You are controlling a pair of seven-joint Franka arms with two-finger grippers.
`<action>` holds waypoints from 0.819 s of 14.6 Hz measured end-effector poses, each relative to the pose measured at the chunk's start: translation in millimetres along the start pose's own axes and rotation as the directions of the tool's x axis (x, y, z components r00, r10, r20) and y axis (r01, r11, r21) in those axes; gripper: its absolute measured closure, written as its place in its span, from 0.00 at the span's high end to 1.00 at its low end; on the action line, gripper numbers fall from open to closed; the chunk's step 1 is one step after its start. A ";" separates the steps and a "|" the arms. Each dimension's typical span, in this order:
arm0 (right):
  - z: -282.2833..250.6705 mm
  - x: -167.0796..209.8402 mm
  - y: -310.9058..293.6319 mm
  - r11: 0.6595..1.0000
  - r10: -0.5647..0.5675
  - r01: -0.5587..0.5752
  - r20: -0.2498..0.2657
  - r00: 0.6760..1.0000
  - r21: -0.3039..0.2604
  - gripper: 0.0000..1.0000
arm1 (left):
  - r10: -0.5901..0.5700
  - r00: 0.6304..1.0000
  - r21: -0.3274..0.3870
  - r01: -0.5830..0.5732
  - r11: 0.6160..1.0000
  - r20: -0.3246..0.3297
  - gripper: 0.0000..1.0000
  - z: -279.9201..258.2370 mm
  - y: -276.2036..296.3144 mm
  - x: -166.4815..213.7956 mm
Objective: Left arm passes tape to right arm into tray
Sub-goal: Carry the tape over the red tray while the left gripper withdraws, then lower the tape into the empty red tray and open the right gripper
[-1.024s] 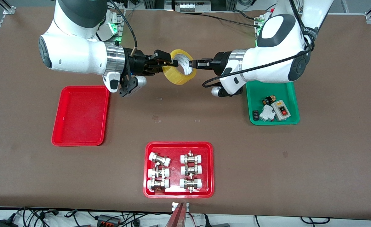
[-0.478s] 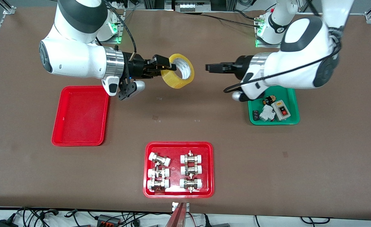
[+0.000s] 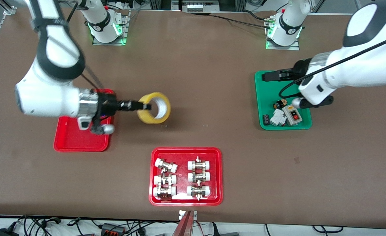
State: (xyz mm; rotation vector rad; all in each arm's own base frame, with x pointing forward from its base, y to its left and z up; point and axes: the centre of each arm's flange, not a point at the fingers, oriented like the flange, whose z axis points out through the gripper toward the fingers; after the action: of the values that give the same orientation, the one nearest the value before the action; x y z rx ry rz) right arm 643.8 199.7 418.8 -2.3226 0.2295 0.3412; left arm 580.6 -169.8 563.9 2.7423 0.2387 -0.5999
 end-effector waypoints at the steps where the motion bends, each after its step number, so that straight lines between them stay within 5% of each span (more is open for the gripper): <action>1: -13.0 15.5 31.2 0.999 0.047 -0.047 -0.008 0.999 -0.008 0.55 | 0.015 1.000 0.015 -0.014 1.000 -0.007 1.00 -6.7 -7.8 -1.1; 5: -82.6 55.4 187.5 0.987 0.159 -0.160 0.024 0.987 0.017 0.55 | 0.109 0.993 0.124 -0.102 0.987 -0.051 1.00 -38.4 -49.3 -8.5; 12: -107.6 61.4 379.0 0.995 0.011 -0.019 0.078 0.997 0.098 0.55 | 0.260 0.956 0.257 -0.220 0.941 -0.134 1.00 -87.3 -122.3 -44.2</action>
State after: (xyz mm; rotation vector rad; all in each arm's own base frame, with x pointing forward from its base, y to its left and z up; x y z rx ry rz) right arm 620.2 -144.0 218.0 -2.2068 0.2203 0.4178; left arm 545.8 -29.6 624.3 2.9945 -0.1431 -0.3529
